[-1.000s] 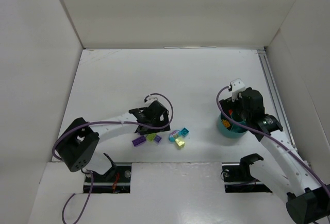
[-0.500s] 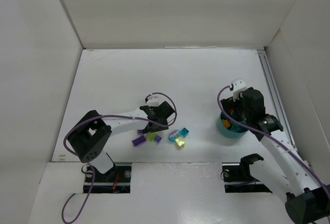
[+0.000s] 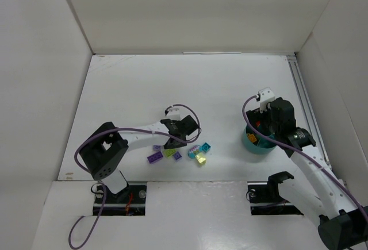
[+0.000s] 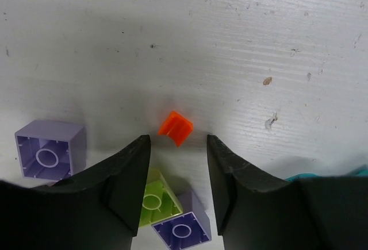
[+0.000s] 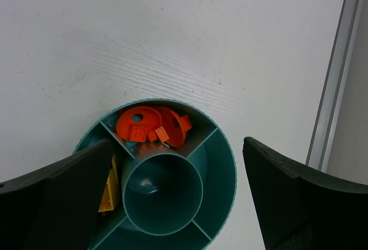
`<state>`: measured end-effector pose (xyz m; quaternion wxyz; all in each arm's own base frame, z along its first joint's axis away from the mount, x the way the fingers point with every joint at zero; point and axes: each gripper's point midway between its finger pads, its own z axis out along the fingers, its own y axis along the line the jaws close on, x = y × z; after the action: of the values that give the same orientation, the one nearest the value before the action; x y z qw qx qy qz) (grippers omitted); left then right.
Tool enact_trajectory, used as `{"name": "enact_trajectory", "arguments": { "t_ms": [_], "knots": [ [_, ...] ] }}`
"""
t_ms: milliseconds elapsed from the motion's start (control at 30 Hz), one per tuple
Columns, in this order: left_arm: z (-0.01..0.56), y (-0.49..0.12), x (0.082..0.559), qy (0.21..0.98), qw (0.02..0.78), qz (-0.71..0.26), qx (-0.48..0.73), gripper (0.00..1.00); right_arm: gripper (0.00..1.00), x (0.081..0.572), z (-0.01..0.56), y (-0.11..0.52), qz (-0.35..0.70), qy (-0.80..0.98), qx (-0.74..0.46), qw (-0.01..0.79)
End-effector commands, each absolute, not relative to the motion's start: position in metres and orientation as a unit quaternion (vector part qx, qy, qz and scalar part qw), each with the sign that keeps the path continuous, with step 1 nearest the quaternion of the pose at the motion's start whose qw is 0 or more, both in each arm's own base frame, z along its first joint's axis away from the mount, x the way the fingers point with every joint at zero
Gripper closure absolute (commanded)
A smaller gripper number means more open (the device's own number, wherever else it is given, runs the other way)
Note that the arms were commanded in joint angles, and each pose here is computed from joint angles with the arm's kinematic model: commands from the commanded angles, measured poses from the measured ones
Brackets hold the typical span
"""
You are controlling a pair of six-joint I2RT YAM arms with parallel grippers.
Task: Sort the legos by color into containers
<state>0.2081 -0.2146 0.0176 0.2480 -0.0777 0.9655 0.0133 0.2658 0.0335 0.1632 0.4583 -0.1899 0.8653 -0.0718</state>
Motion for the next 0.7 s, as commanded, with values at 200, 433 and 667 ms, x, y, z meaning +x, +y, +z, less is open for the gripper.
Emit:
{"name": "enact_trajectory", "arguments": {
  "t_ms": [200,433,667],
  "knots": [
    [0.007,-0.205,0.210,0.963,0.247,0.062,-0.087,0.56,0.00,0.273,0.181,0.031,-0.078,0.849,-0.177,0.492],
    [0.002,-0.200,0.210,0.961,0.247,0.082,-0.096,0.66,0.00,0.272,0.177,0.031,-0.078,0.851,-0.178,0.488],
    [0.004,-0.204,0.211,0.961,0.248,0.071,-0.098,0.82,0.00,0.272,0.177,0.031,-0.078,0.851,-0.178,0.488]
  ]
}}
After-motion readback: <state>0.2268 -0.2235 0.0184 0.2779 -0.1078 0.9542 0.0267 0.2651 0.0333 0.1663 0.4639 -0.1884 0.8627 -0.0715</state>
